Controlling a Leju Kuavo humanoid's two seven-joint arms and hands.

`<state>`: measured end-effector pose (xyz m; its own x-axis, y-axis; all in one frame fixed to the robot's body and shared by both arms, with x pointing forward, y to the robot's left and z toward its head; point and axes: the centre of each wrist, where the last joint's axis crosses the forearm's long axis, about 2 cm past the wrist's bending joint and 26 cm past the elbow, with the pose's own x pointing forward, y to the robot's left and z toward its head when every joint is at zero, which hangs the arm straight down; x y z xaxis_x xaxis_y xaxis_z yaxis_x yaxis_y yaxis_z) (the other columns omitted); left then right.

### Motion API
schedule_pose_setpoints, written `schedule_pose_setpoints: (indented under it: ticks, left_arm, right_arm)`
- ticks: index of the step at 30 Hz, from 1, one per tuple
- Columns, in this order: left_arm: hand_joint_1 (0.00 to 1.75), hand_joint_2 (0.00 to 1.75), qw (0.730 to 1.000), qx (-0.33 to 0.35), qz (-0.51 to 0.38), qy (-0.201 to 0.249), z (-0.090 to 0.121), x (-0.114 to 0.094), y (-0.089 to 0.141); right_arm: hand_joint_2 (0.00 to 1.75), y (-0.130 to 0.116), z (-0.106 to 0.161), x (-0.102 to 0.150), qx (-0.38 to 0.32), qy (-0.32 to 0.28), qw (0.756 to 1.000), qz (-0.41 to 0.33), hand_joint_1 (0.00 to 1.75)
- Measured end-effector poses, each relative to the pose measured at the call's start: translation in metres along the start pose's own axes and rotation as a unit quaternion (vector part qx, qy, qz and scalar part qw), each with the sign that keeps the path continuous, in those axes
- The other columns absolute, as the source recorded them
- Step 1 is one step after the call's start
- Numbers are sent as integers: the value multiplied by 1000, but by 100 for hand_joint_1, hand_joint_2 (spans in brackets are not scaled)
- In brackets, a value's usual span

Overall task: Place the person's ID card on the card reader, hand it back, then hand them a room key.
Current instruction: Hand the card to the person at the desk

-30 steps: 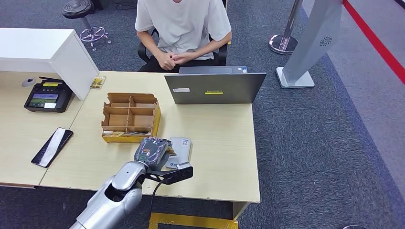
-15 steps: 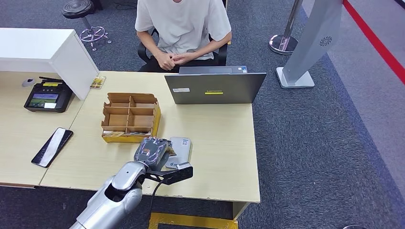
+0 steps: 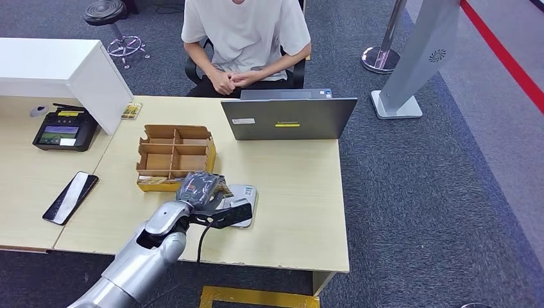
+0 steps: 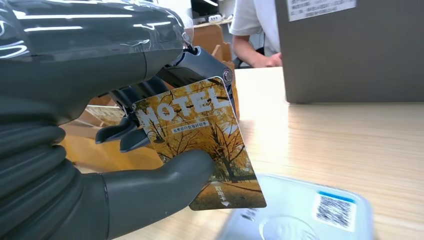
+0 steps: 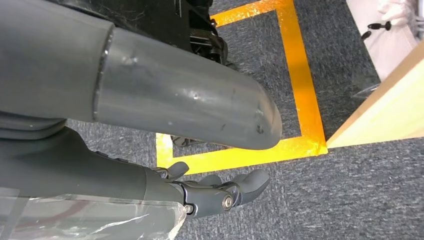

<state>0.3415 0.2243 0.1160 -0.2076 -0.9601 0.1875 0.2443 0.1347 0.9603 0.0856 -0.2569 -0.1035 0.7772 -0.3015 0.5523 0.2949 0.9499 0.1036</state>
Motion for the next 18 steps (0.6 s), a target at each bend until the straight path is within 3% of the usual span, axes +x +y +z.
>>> schedule_pose_setpoints:
  ticks: [10, 15, 18]
  left_arm:
    - [175, 175, 1000, 10, -15, 10, -2, -5, -2]
    - [175, 175, 979, 194, -66, 9, 3, 1, 26]
    - [175, 175, 969, 237, -67, 4, 7, 2, 41]
  right_arm:
    - [0, 1, 0, 0, 2, 1, 1000, 1, 0]
    - [0, 2, 1, -2, 2, 1, 1000, 2, 0]
    - [0, 3, 1, -3, 3, 1, 1000, 3, 0]
